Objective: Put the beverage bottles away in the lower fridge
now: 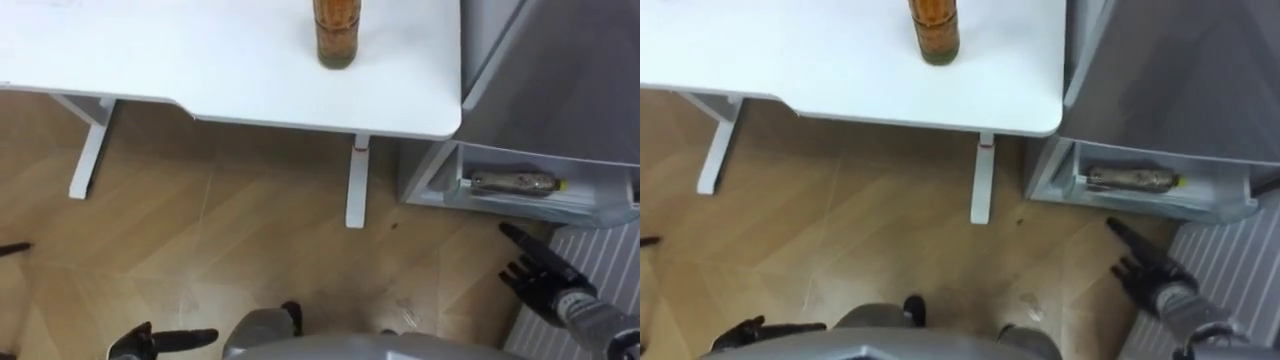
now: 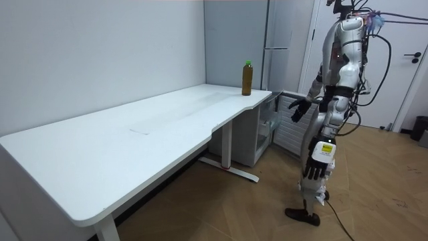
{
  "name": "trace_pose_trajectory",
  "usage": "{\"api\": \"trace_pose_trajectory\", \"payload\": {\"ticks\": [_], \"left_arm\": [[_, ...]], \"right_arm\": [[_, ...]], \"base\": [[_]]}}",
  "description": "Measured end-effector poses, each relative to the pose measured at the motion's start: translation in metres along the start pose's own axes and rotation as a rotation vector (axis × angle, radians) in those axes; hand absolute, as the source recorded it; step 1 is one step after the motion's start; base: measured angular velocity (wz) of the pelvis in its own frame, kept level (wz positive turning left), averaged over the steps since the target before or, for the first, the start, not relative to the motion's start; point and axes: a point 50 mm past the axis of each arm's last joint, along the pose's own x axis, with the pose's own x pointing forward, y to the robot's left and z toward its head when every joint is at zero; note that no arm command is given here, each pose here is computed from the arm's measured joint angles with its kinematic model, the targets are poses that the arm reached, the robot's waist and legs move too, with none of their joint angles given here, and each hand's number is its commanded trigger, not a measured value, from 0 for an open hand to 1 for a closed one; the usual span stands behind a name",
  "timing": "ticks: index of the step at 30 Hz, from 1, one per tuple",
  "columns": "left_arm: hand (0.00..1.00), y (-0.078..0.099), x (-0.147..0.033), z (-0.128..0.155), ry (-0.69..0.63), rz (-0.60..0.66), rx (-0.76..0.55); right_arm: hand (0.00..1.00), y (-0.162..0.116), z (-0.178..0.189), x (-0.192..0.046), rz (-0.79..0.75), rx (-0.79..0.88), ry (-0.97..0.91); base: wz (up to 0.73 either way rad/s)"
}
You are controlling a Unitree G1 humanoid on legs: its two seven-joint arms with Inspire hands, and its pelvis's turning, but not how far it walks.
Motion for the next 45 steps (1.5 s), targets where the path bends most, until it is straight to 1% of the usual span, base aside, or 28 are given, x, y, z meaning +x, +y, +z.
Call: {"api": "trace_pose_trajectory", "payload": {"ticks": [3, 6, 8, 11, 13, 15, 17, 18, 20, 23, 26, 28, 29, 31, 32, 36, 38, 41, 44, 45], "left_arm": [[0.00, 0.001, -0.001, 0.000, -0.024, 0.008, -0.024], [0.00, -0.004, -0.002, -0.002, -0.042, 0.022, -0.097], [0.00, -0.009, -0.002, -0.004, -0.050, 0.013, -0.114], [0.00, -0.012, -0.003, -0.002, -0.068, 0.023, -0.121], [0.00, -0.012, -0.003, 0.001, -0.089, 0.065, -0.163], [0.00, -0.011, -0.003, 0.003, -0.097, 0.093, -0.171], [0.00, -0.009, -0.004, 0.007, -0.116, 0.120, -0.186], [0.00, -0.008, -0.004, 0.011, -0.133, 0.137, -0.197], [0.00, -0.007, -0.007, 0.025, -0.194, 0.168, -0.235], [0.00, -0.005, -0.011, 0.043, -0.276, 0.205, -0.286], [0.00, 0.002, -0.017, 0.059, -0.351, 0.283, -0.357], [0.00, 0.000, -0.030, 0.085, -0.474, 0.314, -0.419], [0.00, 0.000, -0.033, 0.091, -0.506, 0.321, -0.429], [0.00, 0.002, -0.045, 0.109, -0.612, 0.344, -0.468], [0.00, 0.002, -0.048, 0.113, -0.631, 0.349, -0.477], [0.00, 0.004, -0.073, 0.141, -0.787, 0.351, -0.553], [0.00, 0.005, -0.094, 0.160, -0.907, 0.333, -0.595], [0.00, 0.002, -0.113, 0.175, -1.011, 0.290, -0.618], [0.00, -0.004, -0.128, 0.183, -1.078, 0.252, -0.622], [0.00, -0.005, -0.140, 0.189, -1.130, 0.233, -0.630]], "right_arm": [[0.00, -0.010, -0.012, -0.002, -0.021, -0.006, 0.009], [0.00, -0.014, -0.024, -0.003, -0.024, -0.088, 0.032], [0.00, -0.016, -0.036, -0.004, -0.025, -0.114, 0.051], [0.00, -0.027, -0.054, -0.008, -0.057, -0.152, 0.107], [0.00, -0.036, -0.063, -0.012, -0.087, -0.220, 0.147], [0.00, -0.040, -0.069, -0.013, -0.102, -0.276, 0.168], [0.00, -0.042, -0.072, -0.014, -0.111, -0.346, 0.195], [0.00, -0.042, -0.073, -0.014, -0.116, -0.407, 0.211], [0.00, -0.042, -0.076, -0.014, -0.128, -0.490, 0.231], [0.00, -0.041, -0.079, -0.014, -0.134, -0.553, 0.238], [0.00, -0.040, -0.084, -0.014, -0.147, -0.606, 0.247], [0.00, -0.044, -0.087, -0.015, -0.167, -0.600, 0.252], [0.00, -0.045, -0.087, -0.016, -0.172, -0.599, 0.255], [0.00, -0.046, -0.087, -0.016, -0.179, -0.598, 0.241], [0.00, -0.046, -0.087, -0.016, -0.182, -0.595, 0.240], [0.00, -0.054, -0.089, -0.020, -0.203, -0.549, 0.242], [0.00, -0.057, -0.090, -0.022, -0.197, -0.535, 0.248], [0.00, -0.057, -0.092, -0.022, -0.194, -0.528, 0.252], [0.00, -0.058, -0.093, -0.023, -0.196, -0.528, 0.257], [0.00, -0.058, -0.094, -0.023, -0.196, -0.538, 0.261]], "base": [[-0.03], [0.00], [0.00], [0.00], [0.00], [0.00], [-0.03], [-0.06], [-0.03], [-0.01], [-0.03], [0.00], [0.00], [0.00], [0.00], [0.00], [0.00], [0.00], [0.00], [0.00]]}}
